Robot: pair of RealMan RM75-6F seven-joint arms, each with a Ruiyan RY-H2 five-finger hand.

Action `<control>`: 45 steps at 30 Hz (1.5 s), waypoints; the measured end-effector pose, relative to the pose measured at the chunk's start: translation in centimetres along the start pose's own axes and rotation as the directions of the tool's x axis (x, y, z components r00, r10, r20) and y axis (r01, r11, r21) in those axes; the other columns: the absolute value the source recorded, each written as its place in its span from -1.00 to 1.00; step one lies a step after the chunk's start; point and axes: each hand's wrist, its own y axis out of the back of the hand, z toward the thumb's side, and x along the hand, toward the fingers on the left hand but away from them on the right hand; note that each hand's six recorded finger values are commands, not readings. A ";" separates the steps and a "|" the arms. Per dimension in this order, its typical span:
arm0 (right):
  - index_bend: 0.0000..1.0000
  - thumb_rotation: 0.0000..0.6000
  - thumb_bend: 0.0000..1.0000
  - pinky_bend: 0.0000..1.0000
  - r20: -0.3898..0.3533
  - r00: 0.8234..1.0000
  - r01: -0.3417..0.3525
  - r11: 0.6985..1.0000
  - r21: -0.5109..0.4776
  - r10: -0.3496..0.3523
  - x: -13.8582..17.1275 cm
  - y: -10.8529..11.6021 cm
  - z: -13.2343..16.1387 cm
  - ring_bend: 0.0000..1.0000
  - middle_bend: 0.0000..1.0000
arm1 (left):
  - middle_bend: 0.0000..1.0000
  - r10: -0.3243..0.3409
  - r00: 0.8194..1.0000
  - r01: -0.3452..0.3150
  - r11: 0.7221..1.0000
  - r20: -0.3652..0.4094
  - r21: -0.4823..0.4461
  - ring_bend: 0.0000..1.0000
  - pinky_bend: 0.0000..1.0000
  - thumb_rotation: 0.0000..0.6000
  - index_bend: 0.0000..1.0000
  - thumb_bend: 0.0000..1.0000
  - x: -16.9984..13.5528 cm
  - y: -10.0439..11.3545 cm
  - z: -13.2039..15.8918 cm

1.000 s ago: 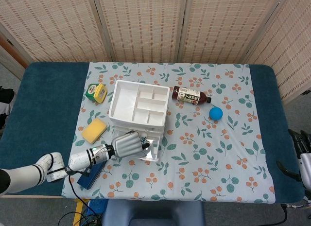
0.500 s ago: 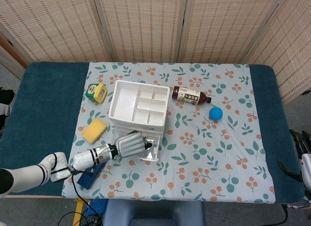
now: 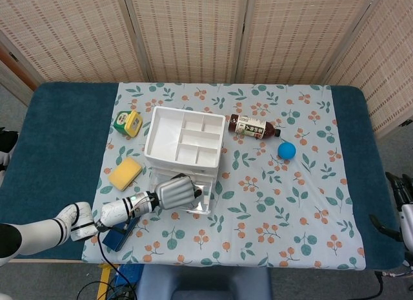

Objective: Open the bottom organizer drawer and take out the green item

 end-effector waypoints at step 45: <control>-0.97 1.00 -0.53 -0.70 -0.002 1.000 0.011 1.000 0.002 -0.011 0.1 0.2 0.2 -0.86 -0.78 | 0.92 0.007 1.000 -0.009 0.995 -0.025 -0.101 1.00 1.00 1.00 0.20 -0.72 -0.7 -0.2 0.0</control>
